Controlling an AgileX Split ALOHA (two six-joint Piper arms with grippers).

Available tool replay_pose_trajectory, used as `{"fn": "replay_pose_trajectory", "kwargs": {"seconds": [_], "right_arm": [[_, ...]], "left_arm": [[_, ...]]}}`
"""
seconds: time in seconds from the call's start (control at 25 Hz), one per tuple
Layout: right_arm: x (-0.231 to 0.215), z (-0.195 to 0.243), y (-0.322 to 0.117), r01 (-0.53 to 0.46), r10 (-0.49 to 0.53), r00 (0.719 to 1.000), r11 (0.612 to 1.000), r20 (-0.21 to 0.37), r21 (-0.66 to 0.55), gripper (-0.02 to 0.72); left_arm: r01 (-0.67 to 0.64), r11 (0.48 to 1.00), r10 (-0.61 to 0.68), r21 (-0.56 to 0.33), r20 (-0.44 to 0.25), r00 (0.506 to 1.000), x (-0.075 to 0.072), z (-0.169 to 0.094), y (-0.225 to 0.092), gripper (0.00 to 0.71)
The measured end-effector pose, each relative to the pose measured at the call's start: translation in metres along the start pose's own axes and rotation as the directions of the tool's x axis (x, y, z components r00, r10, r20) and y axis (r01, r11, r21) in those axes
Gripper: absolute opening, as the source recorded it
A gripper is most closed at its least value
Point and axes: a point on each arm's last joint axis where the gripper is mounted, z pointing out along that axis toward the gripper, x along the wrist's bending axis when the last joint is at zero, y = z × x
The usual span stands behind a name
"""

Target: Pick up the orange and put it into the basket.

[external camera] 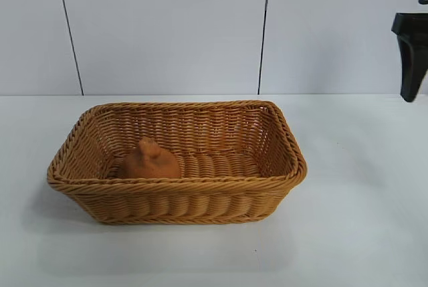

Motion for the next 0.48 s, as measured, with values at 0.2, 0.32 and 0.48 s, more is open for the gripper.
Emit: {"fn": "replay_pose_trajectory", "kwargs": {"seconds": [0.2,0.32,0.48], "right_arm": [[-0.003,0.002,-0.074,0.002,-0.002,1.0,0.999,0.0,0.039,0.652],[-0.006,0.005,-0.116,0.004,-0.004,1.0,1.0,-0.002,-0.001,0.652],[-0.008,0.014,-0.162,0.003,-0.004,1.0,0.994,-0.007,-0.112,0.652]], "left_arm": [[0.0,1.0,0.0,0.0,0.0,1.0,0.0,0.0,0.0,0.583],[0.0,1.0,0.0,0.0,0.0,1.0,0.0,0.0,0.0,0.583],[0.0,1.0,0.0,0.0,0.0,1.0,0.0,0.0,0.0,0.583]]}}
